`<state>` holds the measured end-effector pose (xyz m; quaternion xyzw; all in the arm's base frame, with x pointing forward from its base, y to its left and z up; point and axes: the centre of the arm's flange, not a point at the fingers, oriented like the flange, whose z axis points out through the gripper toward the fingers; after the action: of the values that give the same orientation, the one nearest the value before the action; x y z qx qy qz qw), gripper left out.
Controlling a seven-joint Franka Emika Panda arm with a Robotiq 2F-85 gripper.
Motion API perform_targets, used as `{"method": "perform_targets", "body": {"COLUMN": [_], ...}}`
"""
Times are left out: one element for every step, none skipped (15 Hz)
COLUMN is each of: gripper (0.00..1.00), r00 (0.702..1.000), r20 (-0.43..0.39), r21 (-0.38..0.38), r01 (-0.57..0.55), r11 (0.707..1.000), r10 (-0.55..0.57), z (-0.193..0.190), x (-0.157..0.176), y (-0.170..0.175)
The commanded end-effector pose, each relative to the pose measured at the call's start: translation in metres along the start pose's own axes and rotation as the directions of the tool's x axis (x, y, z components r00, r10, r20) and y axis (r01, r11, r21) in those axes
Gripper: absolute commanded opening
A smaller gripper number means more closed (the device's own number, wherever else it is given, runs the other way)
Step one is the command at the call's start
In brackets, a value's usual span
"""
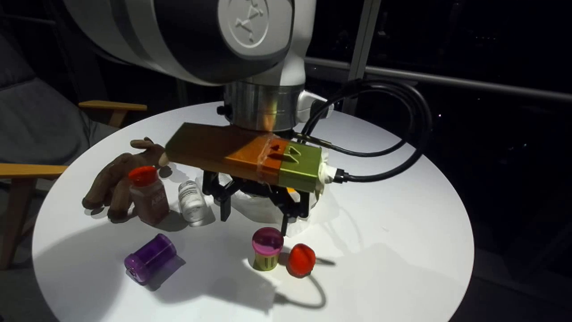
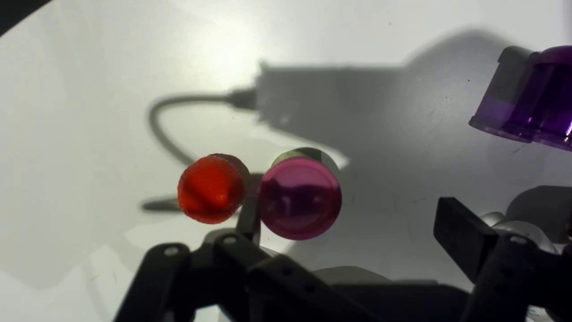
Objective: Put the objects on the table in the plastic bag
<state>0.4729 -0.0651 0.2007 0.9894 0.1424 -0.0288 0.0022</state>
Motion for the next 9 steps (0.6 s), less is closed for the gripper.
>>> {"method": "perform_targets", "body": {"gripper": [1.00, 1.00, 1.00, 1.00, 1.00, 1.00, 1.00, 1.00, 1.00], "r00": [1.000, 1.000, 1.000, 1.000, 1.000, 1.000, 1.000, 1.000, 1.000], "r20": [-0.019, -0.013, -0.006, -0.001, 0.001, -0.002, -0.009, -0.018, -0.027], "r21": [0.016, 0.021, 0.025, 0.030, 0.036, 0.039, 0.040, 0.038, 0.035], "r01": [0.011, 0.012, 0.012, 0.012, 0.012, 0.014, 0.014, 0.013, 0.013], "r11": [1.000, 1.000, 1.000, 0.999, 0.999, 0.999, 0.999, 0.999, 0.999], "r10": [-0.011, -0.011, -0.011, -0.012, -0.013, -0.014, -0.014, -0.012, -0.012], "z": [0.017, 0.021, 0.025, 0.028, 0.031, 0.032, 0.033, 0.032, 0.032], "x": [0.000, -0.001, -0.002, -0.003, -0.004, -0.004, -0.003, -0.002, -0.001], "y": [0.008, 0.009, 0.009, 0.010, 0.010, 0.011, 0.011, 0.012, 0.013]}}
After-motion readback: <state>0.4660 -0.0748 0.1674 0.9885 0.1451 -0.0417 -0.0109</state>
